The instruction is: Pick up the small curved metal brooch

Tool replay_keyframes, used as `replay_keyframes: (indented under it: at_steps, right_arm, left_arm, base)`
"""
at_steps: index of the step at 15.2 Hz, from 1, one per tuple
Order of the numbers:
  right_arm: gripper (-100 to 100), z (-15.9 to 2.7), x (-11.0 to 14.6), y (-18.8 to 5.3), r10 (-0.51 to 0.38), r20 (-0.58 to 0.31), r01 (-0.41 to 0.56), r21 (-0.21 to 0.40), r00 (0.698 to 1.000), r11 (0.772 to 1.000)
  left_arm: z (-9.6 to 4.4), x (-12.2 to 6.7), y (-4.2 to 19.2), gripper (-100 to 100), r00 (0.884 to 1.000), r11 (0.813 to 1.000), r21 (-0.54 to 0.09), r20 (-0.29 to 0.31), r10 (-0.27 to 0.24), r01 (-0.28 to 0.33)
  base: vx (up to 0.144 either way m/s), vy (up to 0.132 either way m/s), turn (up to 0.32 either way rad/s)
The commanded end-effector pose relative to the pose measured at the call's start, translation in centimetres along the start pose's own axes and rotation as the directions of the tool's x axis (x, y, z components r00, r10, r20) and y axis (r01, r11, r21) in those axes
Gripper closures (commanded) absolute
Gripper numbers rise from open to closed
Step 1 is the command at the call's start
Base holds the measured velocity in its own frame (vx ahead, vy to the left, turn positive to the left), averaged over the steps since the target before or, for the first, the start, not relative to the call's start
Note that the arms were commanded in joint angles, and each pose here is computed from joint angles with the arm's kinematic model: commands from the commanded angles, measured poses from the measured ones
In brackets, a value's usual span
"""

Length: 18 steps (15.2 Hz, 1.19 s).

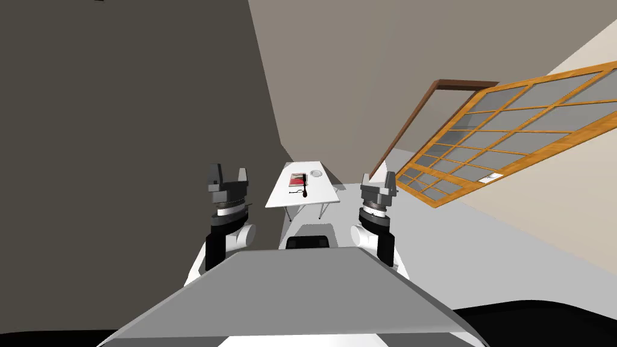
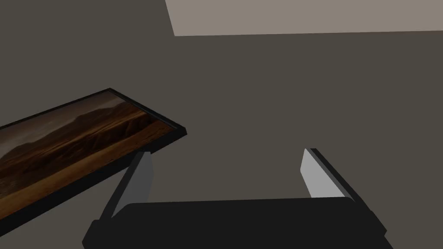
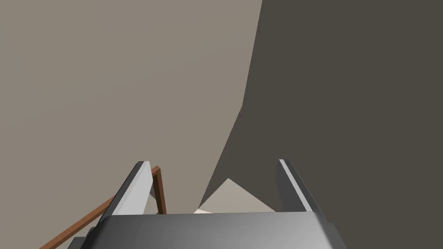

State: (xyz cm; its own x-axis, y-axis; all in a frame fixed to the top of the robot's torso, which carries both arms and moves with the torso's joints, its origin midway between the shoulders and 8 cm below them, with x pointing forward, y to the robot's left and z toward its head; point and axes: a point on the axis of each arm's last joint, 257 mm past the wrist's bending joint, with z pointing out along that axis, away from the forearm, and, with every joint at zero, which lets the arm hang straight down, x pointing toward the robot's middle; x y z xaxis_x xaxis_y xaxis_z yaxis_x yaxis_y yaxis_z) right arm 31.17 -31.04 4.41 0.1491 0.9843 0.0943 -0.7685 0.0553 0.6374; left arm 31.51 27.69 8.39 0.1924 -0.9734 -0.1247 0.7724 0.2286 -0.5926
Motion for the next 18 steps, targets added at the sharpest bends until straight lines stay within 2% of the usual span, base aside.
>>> replay_keyframes:
  at_steps: [1, 3, 4, 7, 8, 9, 10, 11, 12, 13, 14, 15, 18]
  right_arm:
    - [0, 0.0, 0.0, 0.0, 0.000, 0.000, 0.000, 0.000, 1.000, 1.000]
    - [0, 0.0, 0.0, 0.0, 0.000, 0.000, 0.000, 0.000, 1.000, 1.000]
    - [0, 0.0, 0.0, 0.0, 0.000, 0.000, 0.000, 0.000, 1.000, 1.000]
    - [0, 0.0, 0.0, 0.0, 0.000, 0.000, 0.000, 0.000, 1.000, 1.000]
    - [0, 0.0, 0.0, 0.0, 0.000, 0.000, 0.000, 0.000, 1.000, 1.000]
    - [0, 0.0, 0.0, 0.0, 0.000, 0.000, 0.000, 0.000, 1.000, 1.000]
    - [0, 0.0, 0.0, 0.0, 0.000, 0.000, 0.000, 0.000, 1.000, 1.000]
    - [0, 0.0, 0.0, 0.0, 0.000, 0.000, 0.000, 0.000, 1.000, 1.000]
    - [0, 0.0, 0.0, 0.0, 0.000, 0.000, 0.000, 0.000, 1.000, 1.000]
    - [0, 0.0, 0.0, 0.0, 0.000, 0.000, 0.000, 0.000, 1.000, 1.000]
    - [0, 0.0, 0.0, 0.0, 0.000, 0.000, 0.000, 0.000, 1.000, 1.000]
    - [0, 0.0, 0.0, 0.0, 0.000, 0.000, 0.000, 0.000, 1.000, 1.000]
    - [0, 0.0, 0.0, 0.0, 0.000, 0.000, 0.000, 0.000, 1.000, 1.000]
  left_arm:
    - [0.1, 0.3, 1.2, -100, 0.999, 1.000, -0.029, -0.033, 0.002, -0.003]
    - [0.1, 0.4, 3.1, -100, 0.998, 0.997, -0.075, -0.056, 0.000, -0.004]
    - [0.1, 0.4, 3.1, -100, 0.998, 0.997, -0.075, -0.056, 0.000, -0.004]
    - [0.0, 0.1, 7.1, -100, 0.997, 0.985, -0.172, -0.080, -0.006, -0.008]
    - [0.0, 0.1, 7.2, -100, 0.997, 0.984, -0.176, -0.080, -0.006, -0.008]
    - [-0.1, -0.1, 8.9, -100, 0.996, 0.976, -0.218, -0.083, -0.009, -0.010]
    - [-0.1, -0.1, 8.9, -100, 0.996, 0.976, -0.218, -0.083, -0.009, -0.010]
    - [-0.2, -0.5, 10.6, -100, 0.996, 0.965, -0.261, -0.085, -0.011, -0.011]
    - [-0.2, -0.5, 10.6, -100, 0.996, 0.965, -0.262, -0.084, -0.011, -0.012]
    - [-0.4, -0.9, 12.5, -100, 0.996, 0.952, -0.306, -0.083, -0.013, -0.013]
    - [-0.4, -0.9, 12.5, -100, 0.996, 0.951, -0.309, -0.083, -0.013, -0.013]
    - [-0.5, -1.4, 14.1, -100, 0.997, 0.939, -0.344, -0.080, -0.015, -0.013]
    - [-0.9, -2.1, 16.5, -100, 0.997, 0.913, -0.407, -0.071, -0.016, -0.015]
  base:
    - [0.000, -0.015, -0.034]
    - [0.006, -0.041, -0.065]
    - [0.009, -0.044, -0.040]
    - [0.008, -0.057, -0.058]
    - [0.012, -0.067, -0.060]
    - [0.005, -0.058, -0.054]
    - [0.002, -0.047, -0.037]
    - [0.007, -0.046, -0.056]
    - [0.007, -0.040, -0.051]
    - [0.008, -0.040, -0.071]
    - [0.009, -0.041, -0.050]
    - [0.008, -0.054, -0.051]
    - [0.005, -0.061, -0.062]
